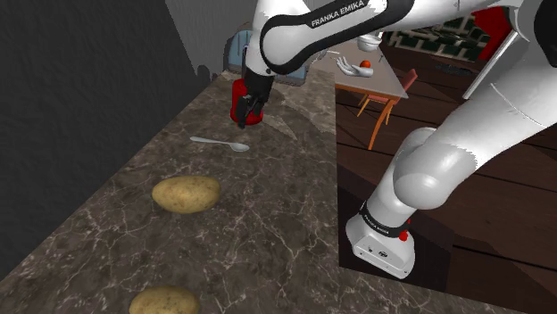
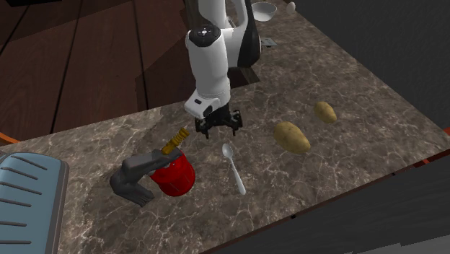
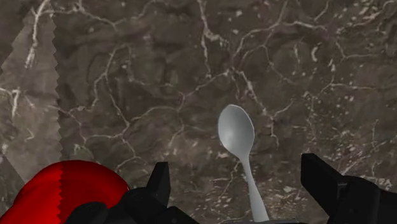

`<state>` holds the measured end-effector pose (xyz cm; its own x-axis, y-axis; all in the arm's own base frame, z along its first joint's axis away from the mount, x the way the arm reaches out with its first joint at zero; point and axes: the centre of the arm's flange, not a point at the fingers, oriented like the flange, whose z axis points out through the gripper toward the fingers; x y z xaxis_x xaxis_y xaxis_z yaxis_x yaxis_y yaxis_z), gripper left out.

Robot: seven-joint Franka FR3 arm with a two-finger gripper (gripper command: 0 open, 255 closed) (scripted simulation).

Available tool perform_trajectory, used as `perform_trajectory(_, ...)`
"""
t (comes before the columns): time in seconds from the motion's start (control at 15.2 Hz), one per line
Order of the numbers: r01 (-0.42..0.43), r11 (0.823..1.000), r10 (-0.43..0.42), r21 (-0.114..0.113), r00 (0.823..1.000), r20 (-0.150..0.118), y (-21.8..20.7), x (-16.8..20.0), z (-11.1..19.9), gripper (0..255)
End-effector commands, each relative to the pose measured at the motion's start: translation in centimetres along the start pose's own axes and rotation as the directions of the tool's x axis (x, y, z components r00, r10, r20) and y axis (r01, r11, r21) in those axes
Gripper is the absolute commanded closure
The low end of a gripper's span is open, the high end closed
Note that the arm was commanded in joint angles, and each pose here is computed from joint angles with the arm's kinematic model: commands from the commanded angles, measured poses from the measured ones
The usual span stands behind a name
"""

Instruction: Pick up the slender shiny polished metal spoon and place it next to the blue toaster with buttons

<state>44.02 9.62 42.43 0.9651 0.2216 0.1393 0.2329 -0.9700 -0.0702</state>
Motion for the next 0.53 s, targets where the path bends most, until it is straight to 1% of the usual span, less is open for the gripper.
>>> perform_trajectory(0.0, 0.011, 1.000, -0.010, 0.015, 1.000, -0.022, -0.8, 1.7, 2.0, 0)
perform_trajectory(0.4, 0.044, 0.997, -0.039, 0.058, 0.996, -0.082, -2.8, 6.7, 6.5, 0)
perform_trajectory(0.46, 0.044, 0.997, -0.039, 0.058, 0.996, -0.082, -2.8, 6.7, 7.0, 0)
